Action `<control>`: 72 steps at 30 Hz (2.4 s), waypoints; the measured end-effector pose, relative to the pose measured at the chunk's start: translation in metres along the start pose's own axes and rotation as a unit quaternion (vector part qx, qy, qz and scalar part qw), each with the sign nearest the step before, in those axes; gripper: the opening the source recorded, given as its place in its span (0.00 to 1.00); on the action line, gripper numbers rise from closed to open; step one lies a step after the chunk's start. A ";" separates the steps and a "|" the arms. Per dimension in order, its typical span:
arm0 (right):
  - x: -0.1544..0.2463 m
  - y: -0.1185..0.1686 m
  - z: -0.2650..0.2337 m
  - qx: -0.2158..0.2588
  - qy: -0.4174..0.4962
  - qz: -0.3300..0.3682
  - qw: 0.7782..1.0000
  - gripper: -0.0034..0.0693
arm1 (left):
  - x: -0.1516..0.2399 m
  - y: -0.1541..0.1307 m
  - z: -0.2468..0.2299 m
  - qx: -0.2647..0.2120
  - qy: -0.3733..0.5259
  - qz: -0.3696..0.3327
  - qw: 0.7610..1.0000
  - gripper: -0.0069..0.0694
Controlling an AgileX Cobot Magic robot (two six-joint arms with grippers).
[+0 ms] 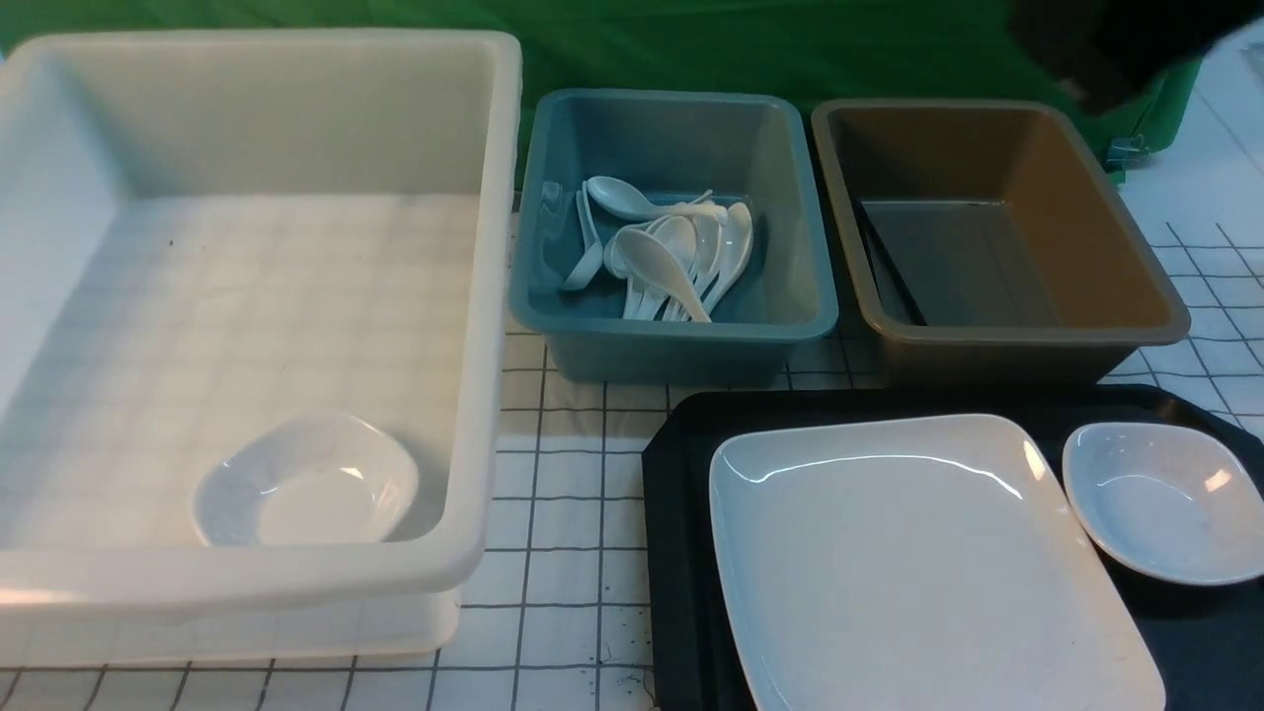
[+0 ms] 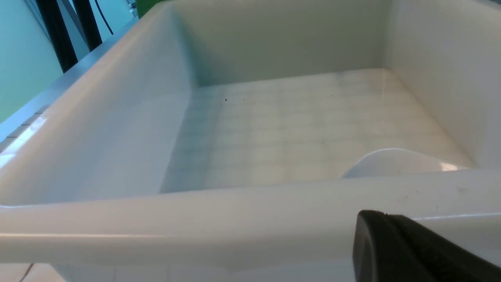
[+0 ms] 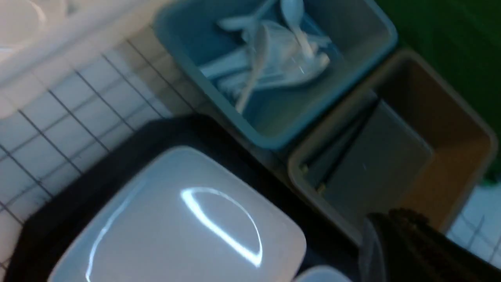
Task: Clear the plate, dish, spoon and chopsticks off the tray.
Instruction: Use the right arm to grab a small plate from the dinner plate, then use the right arm to put the small plate into the large storage box on the left
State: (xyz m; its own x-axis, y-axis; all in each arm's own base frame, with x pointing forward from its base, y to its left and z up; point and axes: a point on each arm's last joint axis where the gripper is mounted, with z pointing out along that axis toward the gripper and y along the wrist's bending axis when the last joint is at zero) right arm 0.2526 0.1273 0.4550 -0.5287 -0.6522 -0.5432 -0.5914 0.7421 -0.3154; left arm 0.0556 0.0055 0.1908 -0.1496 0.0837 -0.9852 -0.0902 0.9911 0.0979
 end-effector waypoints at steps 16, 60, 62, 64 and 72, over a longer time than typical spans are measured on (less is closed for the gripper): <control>0.184 -0.028 0.187 -0.024 0.306 0.152 0.940 0.47 | 0.000 0.000 0.000 0.000 0.000 0.000 1.000 0.12; 0.194 -0.026 0.229 -0.088 0.325 -0.076 0.939 0.26 | 0.000 0.000 0.000 0.000 0.000 0.000 1.000 0.12; 0.187 -0.030 0.212 -0.071 0.309 -0.072 0.946 0.19 | 0.000 0.000 0.000 0.000 0.000 0.000 1.000 0.12; 0.179 -0.030 0.191 -0.054 0.288 -0.068 0.954 0.15 | 0.000 0.000 0.000 0.000 0.000 0.000 1.000 0.12; 0.105 -0.002 0.091 -0.038 0.095 -0.056 0.993 0.15 | 0.000 0.000 0.000 0.000 0.000 0.000 1.000 0.12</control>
State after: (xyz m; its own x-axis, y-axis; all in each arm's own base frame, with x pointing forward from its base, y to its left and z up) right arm 0.2538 0.0710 0.3278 -0.5582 -0.7528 -0.3488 -0.6935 0.6541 -0.3021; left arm 0.0556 0.0055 0.1908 -0.1496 0.0837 -0.9852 -0.0902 0.9911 0.0979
